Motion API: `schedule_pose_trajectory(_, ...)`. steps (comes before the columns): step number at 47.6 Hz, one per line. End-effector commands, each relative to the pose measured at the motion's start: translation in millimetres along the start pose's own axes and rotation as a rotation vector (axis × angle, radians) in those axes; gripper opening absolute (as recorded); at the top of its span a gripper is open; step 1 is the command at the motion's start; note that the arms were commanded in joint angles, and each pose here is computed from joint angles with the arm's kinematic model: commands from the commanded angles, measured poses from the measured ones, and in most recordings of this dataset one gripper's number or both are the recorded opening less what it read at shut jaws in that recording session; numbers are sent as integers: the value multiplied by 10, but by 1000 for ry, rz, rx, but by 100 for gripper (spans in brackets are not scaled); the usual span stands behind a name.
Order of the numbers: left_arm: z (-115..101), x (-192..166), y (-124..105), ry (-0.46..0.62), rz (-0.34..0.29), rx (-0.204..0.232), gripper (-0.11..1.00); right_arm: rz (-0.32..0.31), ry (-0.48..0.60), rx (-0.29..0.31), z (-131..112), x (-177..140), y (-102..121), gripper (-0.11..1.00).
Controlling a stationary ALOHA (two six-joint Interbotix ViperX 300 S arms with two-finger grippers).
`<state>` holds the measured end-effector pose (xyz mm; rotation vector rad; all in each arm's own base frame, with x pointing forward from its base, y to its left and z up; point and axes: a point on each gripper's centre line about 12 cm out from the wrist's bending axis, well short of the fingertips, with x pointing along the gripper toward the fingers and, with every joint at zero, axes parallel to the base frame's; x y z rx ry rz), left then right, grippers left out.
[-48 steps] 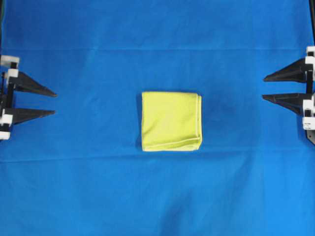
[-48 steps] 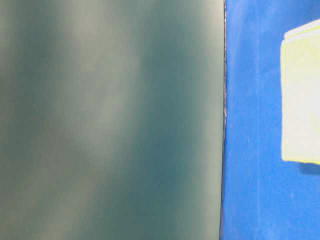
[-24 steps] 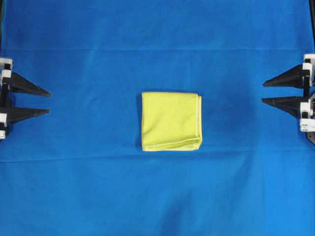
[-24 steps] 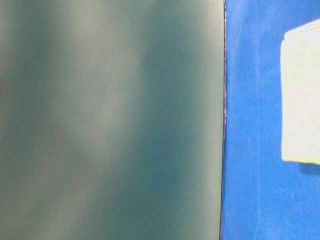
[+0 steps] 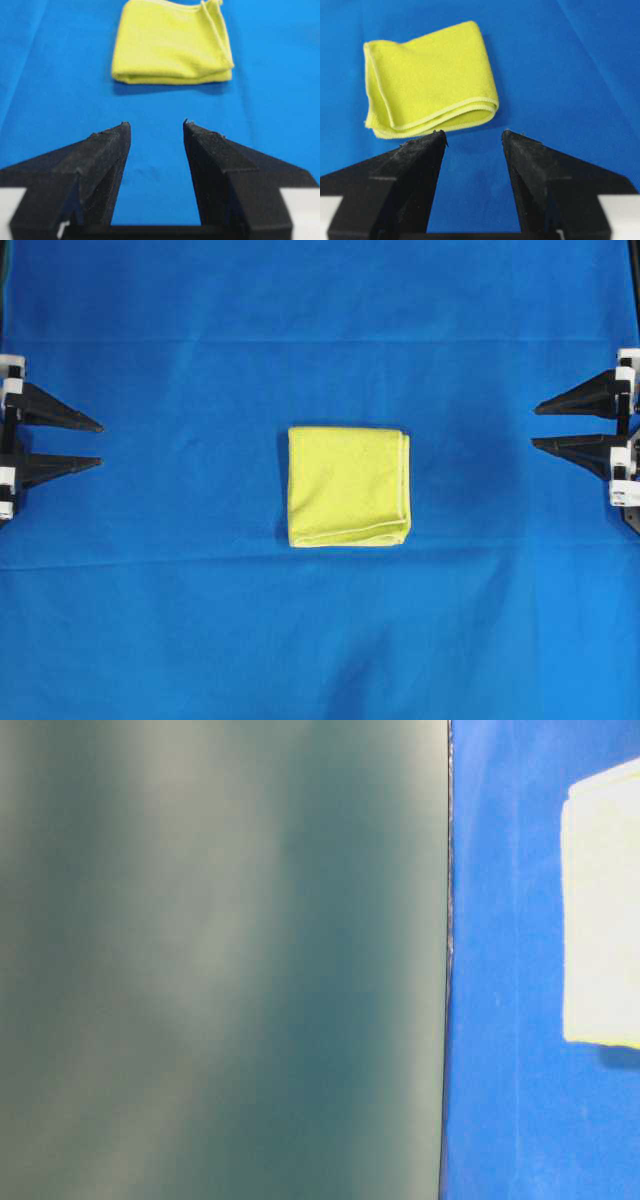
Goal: Fold the yellow towel.
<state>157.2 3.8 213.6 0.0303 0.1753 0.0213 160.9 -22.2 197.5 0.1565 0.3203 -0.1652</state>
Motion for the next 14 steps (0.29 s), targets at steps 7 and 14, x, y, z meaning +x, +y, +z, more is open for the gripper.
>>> schedule_pose_trajectory(7,43,18,7,-8,4,-5,44,2,-18,4,75,2,8,55)
schedule_pose_trajectory(14,45,16,7,-9,4,-5,44,1,-16,1,69,3,7,55)
